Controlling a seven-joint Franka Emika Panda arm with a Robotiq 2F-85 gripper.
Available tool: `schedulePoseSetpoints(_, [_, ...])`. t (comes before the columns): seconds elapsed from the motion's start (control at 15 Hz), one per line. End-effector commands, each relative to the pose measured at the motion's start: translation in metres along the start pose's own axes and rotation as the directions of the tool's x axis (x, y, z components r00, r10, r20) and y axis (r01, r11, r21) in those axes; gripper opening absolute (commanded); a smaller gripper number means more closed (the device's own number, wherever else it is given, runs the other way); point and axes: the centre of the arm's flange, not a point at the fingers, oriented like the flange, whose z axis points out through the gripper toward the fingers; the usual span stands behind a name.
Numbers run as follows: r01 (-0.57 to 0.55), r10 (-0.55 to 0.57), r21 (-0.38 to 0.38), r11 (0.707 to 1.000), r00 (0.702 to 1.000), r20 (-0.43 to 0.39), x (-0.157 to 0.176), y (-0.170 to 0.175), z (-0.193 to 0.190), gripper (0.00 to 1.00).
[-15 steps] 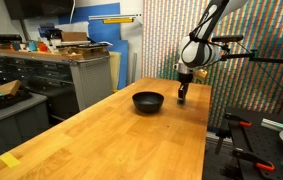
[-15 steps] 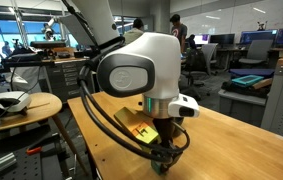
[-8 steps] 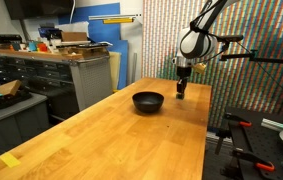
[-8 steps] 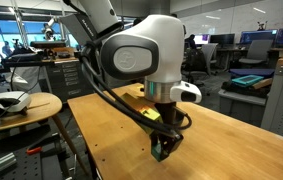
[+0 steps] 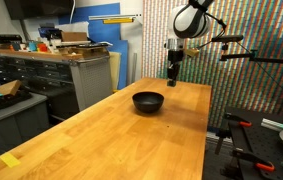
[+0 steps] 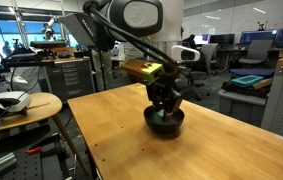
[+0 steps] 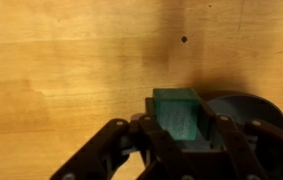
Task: Put the green block into the black bowl
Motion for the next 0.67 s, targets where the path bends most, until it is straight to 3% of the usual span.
schedulePoseSetpoints(0.0, [-0.012,0.012,0.002,1.000,1.000,-0.001,0.031,-0.010,-0.024,0.19])
schedulePoseSetpoints(0.6, [0.005,-0.006,0.027,1.000,0.999,0.041,0.070,-0.039,-0.025,0.19])
